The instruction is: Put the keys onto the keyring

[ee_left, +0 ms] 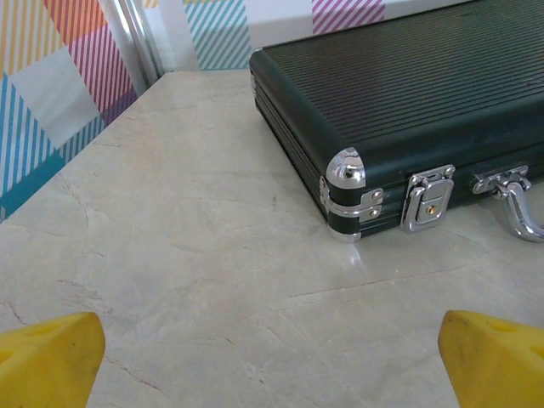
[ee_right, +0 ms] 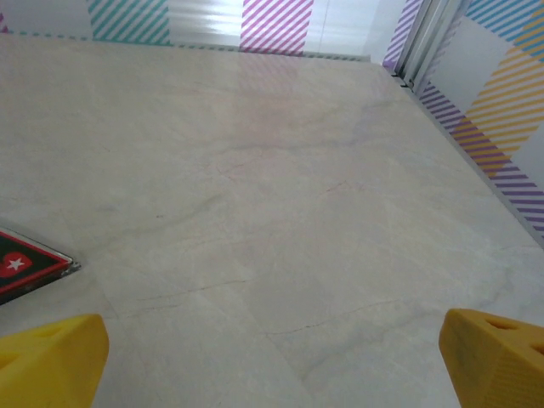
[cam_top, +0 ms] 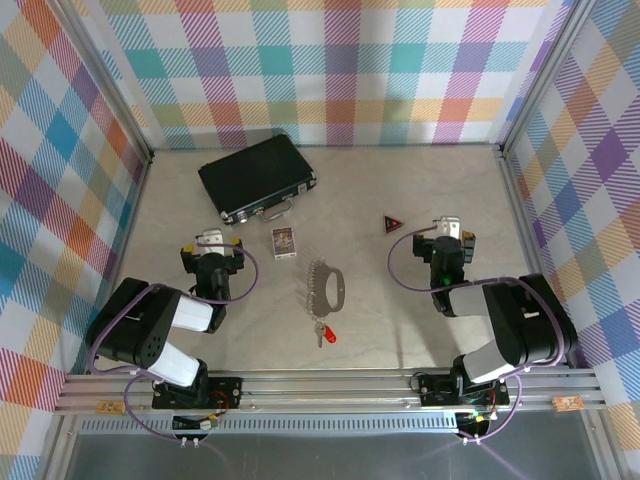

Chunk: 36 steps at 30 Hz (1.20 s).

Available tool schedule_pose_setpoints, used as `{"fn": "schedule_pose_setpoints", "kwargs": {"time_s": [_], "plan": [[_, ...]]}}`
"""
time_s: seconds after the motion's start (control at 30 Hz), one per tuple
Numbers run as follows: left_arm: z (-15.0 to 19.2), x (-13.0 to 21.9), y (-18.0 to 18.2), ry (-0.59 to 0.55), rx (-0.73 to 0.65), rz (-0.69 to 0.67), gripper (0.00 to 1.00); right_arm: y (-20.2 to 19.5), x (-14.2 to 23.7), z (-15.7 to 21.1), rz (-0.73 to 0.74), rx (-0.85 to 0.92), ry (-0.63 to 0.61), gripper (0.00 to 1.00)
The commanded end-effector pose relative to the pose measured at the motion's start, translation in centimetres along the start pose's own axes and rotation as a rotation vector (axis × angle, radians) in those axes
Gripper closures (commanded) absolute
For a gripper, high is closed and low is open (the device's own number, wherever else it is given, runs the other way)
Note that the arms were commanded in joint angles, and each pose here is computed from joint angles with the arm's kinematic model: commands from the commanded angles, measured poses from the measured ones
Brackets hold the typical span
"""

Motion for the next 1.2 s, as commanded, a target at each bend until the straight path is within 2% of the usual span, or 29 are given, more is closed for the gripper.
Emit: {"fn": "schedule_pose_setpoints", "kwargs": {"time_s": [0.0, 0.23, 0.27, 0.37, 1.17], "plan": [[-1.7, -0.7, -0.6, -0.052, 0.050, 0.022, 0.00, -0.8, -0.3, -2.1, 0.025, -0.034, -0.070, 0.01], [-0.7, -2.2, -0.5, 0.044, 0.064, 0.057, 0.00, -1.3, -3.0, -1.7, -0.073, -0.081, 0.070, 0.01], [-0.5, -2.6, -0.5, 0.018, 0.063, 0.052, 0.00, -1.4, -3.1, -1.7, -0.079, -0.088, 0.074, 0.01], [-0.4, -3.0, -0.6, 0.069, 0.059, 0.045, 0.00, -1.9, -2.9, -1.4, -0.087, -0.122, 0.061, 0.01], [-0.5, -3.7, -0.3, 0.095, 0.083, 0.046, 0.00, -1.8, -2.0, -1.1, -0.131, -0.138, -0.003, 0.01]]}}
Point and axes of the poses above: each hand's point on the last joint's axis, 136 mm out from that joint toward the fingers, its own x axis back along the fingers, its own y axis along the line the jaws close on, z = x × y, the point moved 5 cm from there along x, back along the fingers, and after that the axes turned 15 degrees about x, right-handed, at the moved point
